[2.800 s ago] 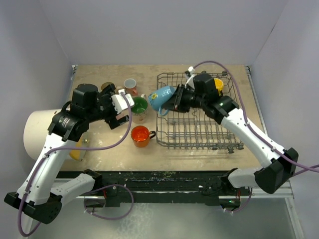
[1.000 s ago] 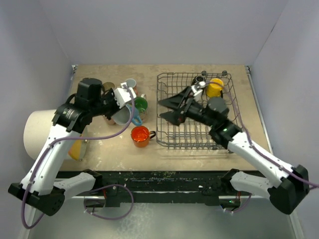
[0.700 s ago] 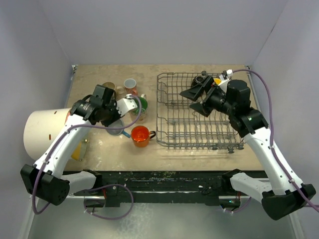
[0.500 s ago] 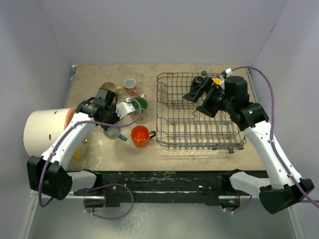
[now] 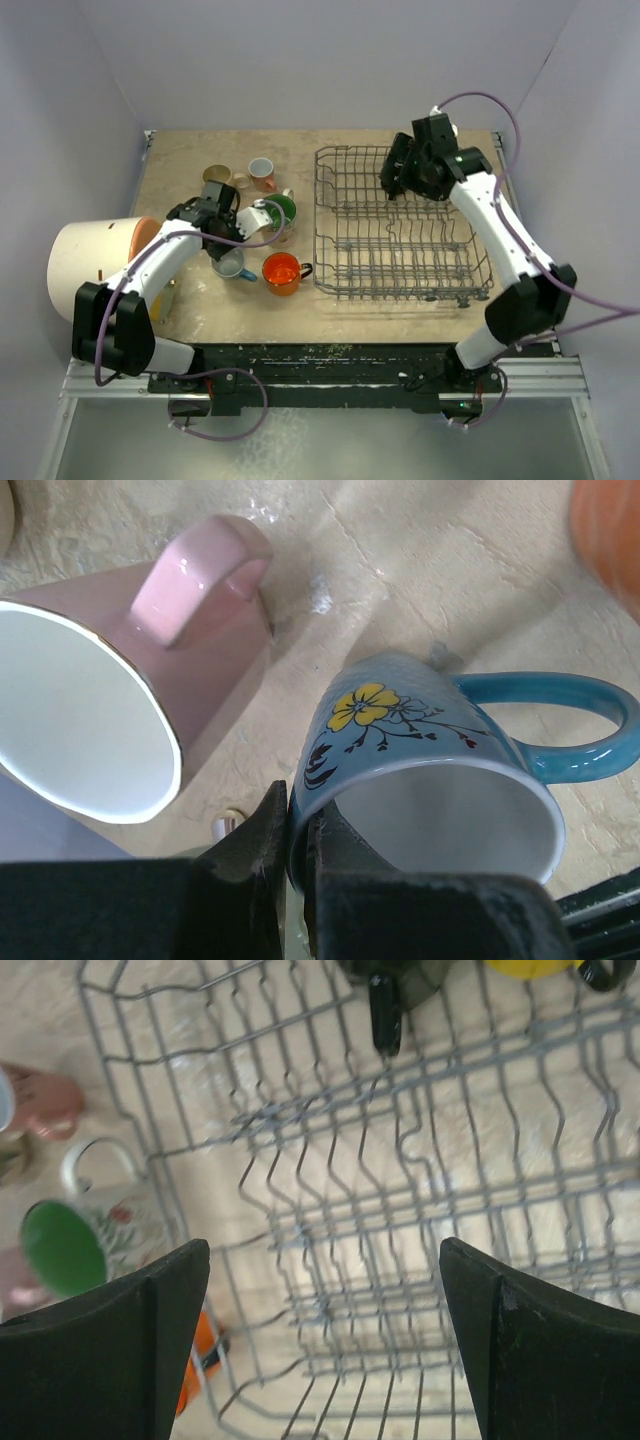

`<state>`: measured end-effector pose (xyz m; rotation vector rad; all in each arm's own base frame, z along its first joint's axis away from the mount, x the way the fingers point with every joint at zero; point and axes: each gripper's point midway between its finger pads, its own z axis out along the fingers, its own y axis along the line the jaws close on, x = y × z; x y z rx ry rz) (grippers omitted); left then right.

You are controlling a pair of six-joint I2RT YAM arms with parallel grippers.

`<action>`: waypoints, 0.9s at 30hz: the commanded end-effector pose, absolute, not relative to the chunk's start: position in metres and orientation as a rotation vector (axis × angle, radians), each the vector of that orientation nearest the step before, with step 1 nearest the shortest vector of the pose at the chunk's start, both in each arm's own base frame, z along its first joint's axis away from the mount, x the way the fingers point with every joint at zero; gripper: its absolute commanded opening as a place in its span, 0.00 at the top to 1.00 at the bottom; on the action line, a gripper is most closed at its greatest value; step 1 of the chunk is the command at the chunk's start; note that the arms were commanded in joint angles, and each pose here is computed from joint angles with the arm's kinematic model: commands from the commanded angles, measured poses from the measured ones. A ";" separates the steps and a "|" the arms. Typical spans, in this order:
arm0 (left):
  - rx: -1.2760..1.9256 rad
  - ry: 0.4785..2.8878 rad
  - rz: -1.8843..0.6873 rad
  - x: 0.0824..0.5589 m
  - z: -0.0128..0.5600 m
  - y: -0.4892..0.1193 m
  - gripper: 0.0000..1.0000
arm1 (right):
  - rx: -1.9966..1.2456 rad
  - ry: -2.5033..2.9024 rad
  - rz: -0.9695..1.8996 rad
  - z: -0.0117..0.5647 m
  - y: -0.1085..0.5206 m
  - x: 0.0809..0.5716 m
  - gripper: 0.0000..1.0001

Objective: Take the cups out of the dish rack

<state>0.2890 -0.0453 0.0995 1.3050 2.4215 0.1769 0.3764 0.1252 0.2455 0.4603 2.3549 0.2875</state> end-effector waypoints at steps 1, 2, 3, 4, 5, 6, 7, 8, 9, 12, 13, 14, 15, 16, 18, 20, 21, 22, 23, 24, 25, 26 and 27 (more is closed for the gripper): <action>1.257 2.333 0.189 0.315 0.110 -0.047 0.96 | 0.399 2.311 0.048 0.241 0.102 0.422 0.03; 1.250 2.332 0.171 0.316 0.110 -0.048 0.93 | 0.393 2.325 0.020 0.232 0.101 0.431 0.04; 1.240 2.325 0.154 0.318 0.112 -0.049 0.88 | 0.386 2.333 -0.007 0.225 0.101 0.442 0.05; 1.231 2.318 0.139 0.319 0.114 -0.050 0.82 | 0.378 2.353 -0.039 0.213 0.100 0.449 0.06; 1.224 2.308 0.126 0.320 0.117 -0.051 0.76 | 0.372 2.355 -0.056 0.207 0.101 0.458 0.07; 1.218 2.299 0.116 0.321 0.120 -0.052 0.71 | 0.359 2.361 -0.071 0.198 0.102 0.467 0.07; 1.212 2.287 0.107 0.322 0.124 -0.053 0.66 | 0.350 2.365 -0.082 0.190 0.103 0.475 0.08; 1.209 2.278 0.096 0.322 0.128 -0.055 0.62 | 0.346 2.370 -0.093 0.182 0.103 0.483 0.09; 1.211 2.268 0.081 0.322 0.132 -0.057 0.60 | 0.344 2.377 -0.102 0.174 0.103 0.490 0.10; 1.214 2.259 0.034 0.318 0.147 -0.063 0.56 | 0.326 2.394 -0.118 0.153 0.106 0.508 0.14; 1.213 2.254 0.019 0.316 0.154 -0.064 0.54 | 0.321 2.394 -0.128 0.147 0.105 0.514 0.16; 1.211 2.247 0.003 0.314 0.162 -0.066 0.52 | 0.317 2.395 -0.136 0.141 0.105 0.519 0.17; 1.209 2.236 -0.011 0.311 0.170 -0.068 0.50 | 0.311 2.396 -0.144 0.135 0.105 0.524 0.18; 1.210 2.225 -0.023 0.308 0.177 -0.069 0.45 | 0.302 2.406 -0.155 0.126 0.106 0.528 0.20; 1.212 2.195 -0.048 0.300 0.191 -0.072 0.35 | 0.296 2.410 -0.167 0.116 0.106 0.535 0.23; 1.203 2.173 -0.053 0.293 0.204 -0.073 0.26 | 0.289 2.416 -0.169 0.106 0.106 0.540 0.26; 1.199 2.163 -0.058 0.291 0.210 -0.073 0.23 | 0.285 2.419 -0.172 0.101 0.106 0.542 0.28; 1.197 2.158 -0.063 0.287 0.215 -0.074 0.10 | 0.283 2.422 -0.174 0.096 0.106 0.543 0.30; 1.194 2.149 -0.068 0.284 0.221 -0.074 0.08 | 0.282 2.422 -0.174 0.093 0.107 0.545 0.32; 1.192 2.142 -0.072 0.281 0.226 -0.075 0.07 | 0.282 2.425 -0.177 0.089 0.107 0.546 0.34; 1.187 2.137 -0.075 0.279 0.232 -0.075 0.07 | 0.283 2.426 -0.180 0.087 0.107 0.547 0.36; 1.181 2.128 -0.078 0.278 0.237 -0.075 0.06 | 0.284 2.428 -0.183 0.085 0.107 0.547 0.38; 1.172 2.122 -0.079 0.276 0.242 -0.075 0.06 | 0.285 2.428 -0.183 0.083 0.107 0.547 0.40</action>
